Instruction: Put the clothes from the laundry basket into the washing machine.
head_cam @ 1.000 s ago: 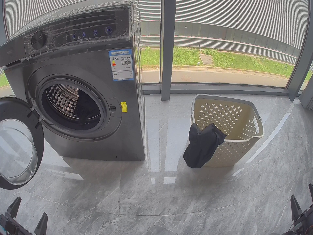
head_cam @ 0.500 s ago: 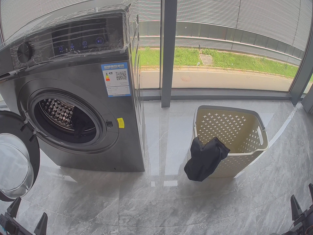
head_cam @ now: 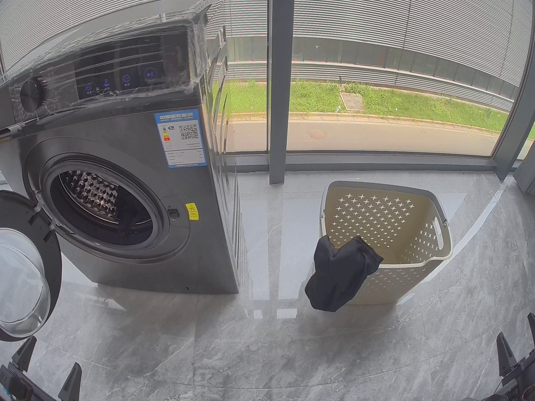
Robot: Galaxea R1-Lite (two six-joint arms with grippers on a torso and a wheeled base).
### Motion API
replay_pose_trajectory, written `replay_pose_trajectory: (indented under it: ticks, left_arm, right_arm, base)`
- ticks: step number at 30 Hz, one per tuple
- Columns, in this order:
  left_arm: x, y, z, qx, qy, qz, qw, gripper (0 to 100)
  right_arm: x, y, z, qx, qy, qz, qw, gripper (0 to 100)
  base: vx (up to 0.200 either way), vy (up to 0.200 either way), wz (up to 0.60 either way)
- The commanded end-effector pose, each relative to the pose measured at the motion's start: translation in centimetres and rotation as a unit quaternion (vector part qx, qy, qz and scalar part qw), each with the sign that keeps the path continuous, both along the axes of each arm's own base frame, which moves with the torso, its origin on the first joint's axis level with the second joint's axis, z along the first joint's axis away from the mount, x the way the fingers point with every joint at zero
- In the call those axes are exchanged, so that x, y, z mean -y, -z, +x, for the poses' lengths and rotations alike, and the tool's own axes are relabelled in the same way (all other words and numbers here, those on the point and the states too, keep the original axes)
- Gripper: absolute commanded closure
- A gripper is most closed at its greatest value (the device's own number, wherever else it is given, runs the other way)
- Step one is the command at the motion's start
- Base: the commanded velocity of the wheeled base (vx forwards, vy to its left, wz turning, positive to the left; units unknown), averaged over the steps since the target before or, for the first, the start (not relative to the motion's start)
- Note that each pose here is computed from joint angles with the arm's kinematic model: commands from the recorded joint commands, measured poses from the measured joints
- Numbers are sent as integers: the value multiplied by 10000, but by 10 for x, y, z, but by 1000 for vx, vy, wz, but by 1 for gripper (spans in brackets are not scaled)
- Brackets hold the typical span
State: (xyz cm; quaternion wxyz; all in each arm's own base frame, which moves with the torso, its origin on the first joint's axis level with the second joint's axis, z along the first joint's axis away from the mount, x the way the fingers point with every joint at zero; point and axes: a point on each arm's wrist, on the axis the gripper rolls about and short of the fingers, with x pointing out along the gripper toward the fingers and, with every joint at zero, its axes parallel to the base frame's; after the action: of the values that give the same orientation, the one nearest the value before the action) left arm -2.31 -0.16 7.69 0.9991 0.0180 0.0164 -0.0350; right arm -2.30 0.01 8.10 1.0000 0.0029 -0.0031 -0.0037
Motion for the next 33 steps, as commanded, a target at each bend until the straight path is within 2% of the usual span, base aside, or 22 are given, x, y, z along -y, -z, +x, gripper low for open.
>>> replay_pose_trajectory:
  ticks: [1,20,30,32,33]
  left_arm:
    - [0,5,0,-20,7,28,10000,0]
    - [0,5,0,-12,-1,28,10000,0]
    - [0,5,0,-13,-1,13,10000,0]
    - [0,5,0,-6,6,5,10000,0]
    - [0,5,0,-13,14,5,10000,0]
  right_arm:
    - [0,5,0,0,1,2,10000,0]
    - [0,5,0,-39,-14,-29,10000,0]
    - [0,5,0,-7,24,40,10000,0]
    - [0,2,-1,84,-22,39,10000,0]
    - [0,-8,-3,330,-47,44,9994,0]
  base:
    - [0,-200,0]
    - [0,-11,0]
    - [0,-180,0]
    - [0,0,0]
    - [0,0,0]
